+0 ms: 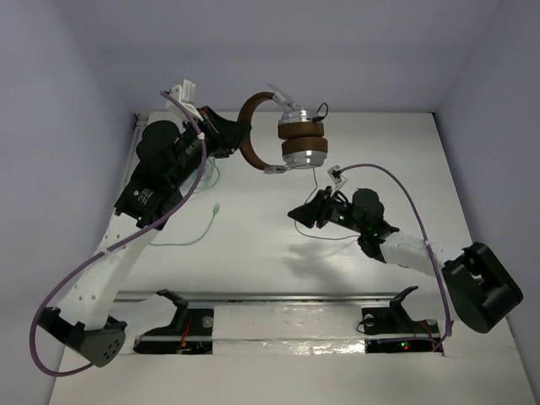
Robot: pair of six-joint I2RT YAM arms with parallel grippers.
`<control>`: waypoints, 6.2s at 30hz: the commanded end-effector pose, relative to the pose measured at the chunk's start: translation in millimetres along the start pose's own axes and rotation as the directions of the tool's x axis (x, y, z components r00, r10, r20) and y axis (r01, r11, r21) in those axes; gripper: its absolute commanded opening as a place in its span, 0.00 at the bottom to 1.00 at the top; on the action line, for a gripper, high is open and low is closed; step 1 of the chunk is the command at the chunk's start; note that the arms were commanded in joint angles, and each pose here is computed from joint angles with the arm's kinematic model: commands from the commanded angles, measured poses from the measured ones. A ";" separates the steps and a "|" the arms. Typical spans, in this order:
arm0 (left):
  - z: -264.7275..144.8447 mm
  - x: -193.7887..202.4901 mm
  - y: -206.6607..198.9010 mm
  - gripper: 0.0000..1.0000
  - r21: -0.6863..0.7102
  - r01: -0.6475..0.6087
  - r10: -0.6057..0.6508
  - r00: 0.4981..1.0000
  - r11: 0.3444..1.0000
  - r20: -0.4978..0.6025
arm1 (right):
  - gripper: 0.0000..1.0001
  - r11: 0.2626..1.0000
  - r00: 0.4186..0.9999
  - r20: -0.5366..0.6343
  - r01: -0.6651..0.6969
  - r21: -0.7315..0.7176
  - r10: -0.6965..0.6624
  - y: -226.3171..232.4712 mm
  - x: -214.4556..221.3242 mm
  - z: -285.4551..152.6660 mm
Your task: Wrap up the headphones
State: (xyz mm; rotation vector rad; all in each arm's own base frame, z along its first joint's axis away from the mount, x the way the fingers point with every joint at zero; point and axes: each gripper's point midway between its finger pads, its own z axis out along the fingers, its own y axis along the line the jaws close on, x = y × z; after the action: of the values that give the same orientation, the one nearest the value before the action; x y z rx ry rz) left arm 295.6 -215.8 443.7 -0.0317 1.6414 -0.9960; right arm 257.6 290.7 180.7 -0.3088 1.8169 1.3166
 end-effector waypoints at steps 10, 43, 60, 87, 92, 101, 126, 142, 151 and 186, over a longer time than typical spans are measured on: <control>-10.0 -74.2 -34.8 0.00 0.080 0.063 -0.082 0.962 0.995 0.262 | 0.13 0.999 1.000 0.007 -0.019 -0.048 0.020 24.5 17.1 10.4; -31.9 -26.4 148.5 0.00 -0.707 -0.111 0.332 0.926 0.699 0.182 | 0.00 0.823 0.904 -0.357 0.382 0.421 -0.236 99.5 23.3 -46.7; -20.1 117.8 145.5 0.00 -0.467 -0.547 0.387 0.832 0.695 -0.397 | 0.00 0.638 0.833 -0.322 0.552 0.536 -0.450 118.3 -65.8 -45.4; -59.2 137.6 81.1 0.00 0.008 -0.402 0.373 0.843 0.916 -0.387 | 0.00 0.565 0.880 -0.118 0.393 0.726 -0.461 30.8 -118.9 -54.5; -55.8 137.4 64.5 0.00 0.135 -0.322 0.349 0.859 0.937 -0.375 | 0.02 0.671 0.899 -0.016 0.339 0.660 -0.439 36.6 -117.9 -48.8; -53.8 117.1 30.5 0.00 0.287 -0.231 0.323 0.886 0.930 -0.333 | 0.08 0.849 0.907 0.168 0.280 0.448 -0.387 45.4 -111.9 -41.6; -49.7 -19.3 -40.5 0.00 0.213 -0.139 0.132 0.990 0.967 0.046 | 0.37 0.992 0.990 0.085 0.112 0.053 -0.116 36.0 -13.4 -11.5; -7.4 -68.3 -6.5 0.00 0.015 -0.008 0.004 0.965 1.000 0.262 | 0.32 0.979 0.991 -0.061 -0.108 0.171 0.120 -4.2 65.2 -38.4; 4.8 -69.3 49.0 0.00 -0.174 0.066 0.001 0.932 0.982 0.362 | 0.00 0.973 0.981 -0.144 -0.099 0.207 0.130 10.4 86.4 -50.7; -62.7 181.7 223.7 0.00 -0.721 -0.285 0.205 0.958 0.632 -0.199 | 0.00 0.797 0.852 -0.278 0.518 0.311 -0.444 160.6 -16.4 -60.5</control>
State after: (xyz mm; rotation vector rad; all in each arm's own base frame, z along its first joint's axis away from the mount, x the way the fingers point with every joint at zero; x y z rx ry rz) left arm 295.0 -134.4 165.5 -0.2931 1.9606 -0.0558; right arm 119.7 316.2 286.2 -0.6590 2.0041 0.7262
